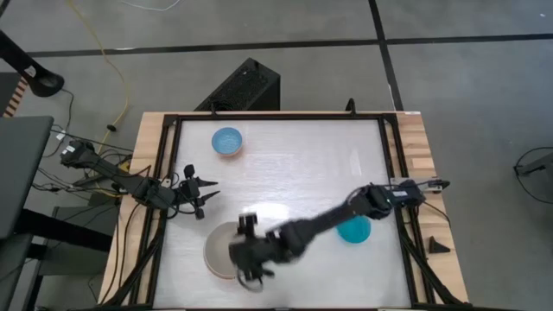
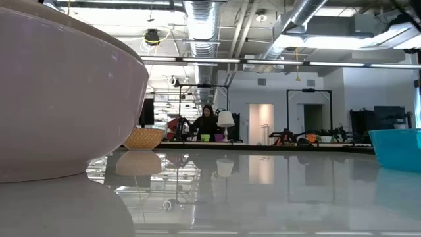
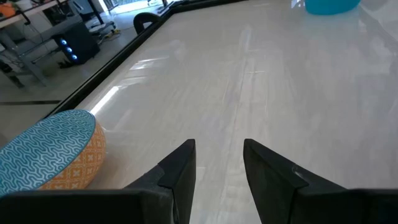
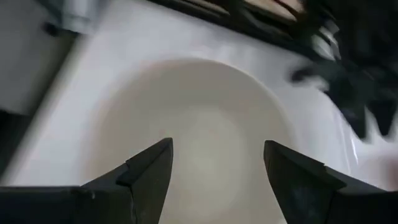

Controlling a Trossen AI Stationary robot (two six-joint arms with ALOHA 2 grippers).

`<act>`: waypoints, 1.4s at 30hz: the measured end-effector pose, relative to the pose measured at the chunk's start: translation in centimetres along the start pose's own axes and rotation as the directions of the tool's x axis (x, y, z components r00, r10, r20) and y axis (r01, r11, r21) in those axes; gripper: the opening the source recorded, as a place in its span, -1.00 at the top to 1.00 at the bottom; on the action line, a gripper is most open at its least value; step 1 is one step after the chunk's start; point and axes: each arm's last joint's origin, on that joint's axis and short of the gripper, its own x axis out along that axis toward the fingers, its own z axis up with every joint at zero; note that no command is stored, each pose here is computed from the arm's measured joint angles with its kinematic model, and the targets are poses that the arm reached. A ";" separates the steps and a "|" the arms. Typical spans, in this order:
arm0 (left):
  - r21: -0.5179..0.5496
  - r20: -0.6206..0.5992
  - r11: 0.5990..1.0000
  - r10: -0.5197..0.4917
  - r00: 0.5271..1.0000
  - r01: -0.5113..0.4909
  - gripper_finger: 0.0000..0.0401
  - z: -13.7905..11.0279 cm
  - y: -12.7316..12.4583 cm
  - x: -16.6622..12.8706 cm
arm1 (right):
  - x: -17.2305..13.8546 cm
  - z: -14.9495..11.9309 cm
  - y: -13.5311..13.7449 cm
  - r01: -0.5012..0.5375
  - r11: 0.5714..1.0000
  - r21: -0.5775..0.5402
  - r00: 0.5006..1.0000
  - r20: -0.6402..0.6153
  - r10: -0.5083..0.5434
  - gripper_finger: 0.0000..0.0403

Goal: Nest bowls inside each other
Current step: Stack the blue pattern bowl on top of the gray bowl

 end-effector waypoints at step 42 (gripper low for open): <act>-0.001 0.001 1.000 -0.025 1.000 0.025 0.37 0.0 -0.1 0.0 | 15.0 -13.3 -32.3 -0.071 0.997 -0.016 0.996 -0.046 0.070 -0.40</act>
